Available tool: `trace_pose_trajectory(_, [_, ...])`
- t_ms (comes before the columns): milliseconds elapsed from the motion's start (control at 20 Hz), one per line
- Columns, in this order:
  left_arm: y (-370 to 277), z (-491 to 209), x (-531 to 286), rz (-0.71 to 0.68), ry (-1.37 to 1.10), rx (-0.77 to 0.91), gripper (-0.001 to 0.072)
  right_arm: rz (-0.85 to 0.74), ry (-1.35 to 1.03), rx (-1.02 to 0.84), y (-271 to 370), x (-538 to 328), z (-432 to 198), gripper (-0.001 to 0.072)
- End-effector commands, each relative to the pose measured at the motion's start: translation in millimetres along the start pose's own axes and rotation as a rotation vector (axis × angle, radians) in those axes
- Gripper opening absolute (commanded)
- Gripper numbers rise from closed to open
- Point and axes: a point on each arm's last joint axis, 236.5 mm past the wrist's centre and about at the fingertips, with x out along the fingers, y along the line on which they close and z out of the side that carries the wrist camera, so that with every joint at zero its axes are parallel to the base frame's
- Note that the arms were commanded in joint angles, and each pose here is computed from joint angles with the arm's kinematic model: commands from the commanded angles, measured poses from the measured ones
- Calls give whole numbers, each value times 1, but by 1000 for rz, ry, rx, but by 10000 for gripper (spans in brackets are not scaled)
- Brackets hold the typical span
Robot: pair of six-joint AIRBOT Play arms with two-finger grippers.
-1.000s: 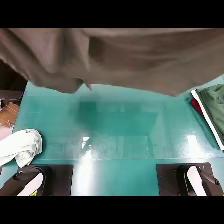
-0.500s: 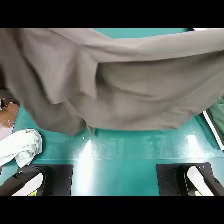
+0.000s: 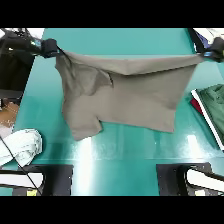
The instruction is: Fold the shirts.
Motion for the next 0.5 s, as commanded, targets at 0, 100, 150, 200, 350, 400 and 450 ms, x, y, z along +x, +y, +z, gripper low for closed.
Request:
trace_pose_trajectory(0, [27,-11,32,28,35,-39,585,-5,-36,-59,15,66,12,143])
trace_pose_trajectory(100, [39,-14,23,66,59,-26,585,-5,-10,-53,12,77,6,413])
trace_pose_trajectory(150, [49,-18,14,78,83,-34,585,-9,1,-48,9,76,4,405])
trace_pose_trajectory(200, [58,-24,6,83,112,-55,585,-4,9,-39,7,70,3,396])
trace_pose_trajectory(350, [99,-65,-20,102,252,-155,389,49,27,-29,13,42,-1,293])
trace_pose_trajectory(400, [111,-85,-25,98,308,-201,395,62,32,-36,16,33,-4,293])
trace_pose_trajectory(450, [119,-106,-26,92,361,-246,395,61,40,-40,17,26,-6,293])
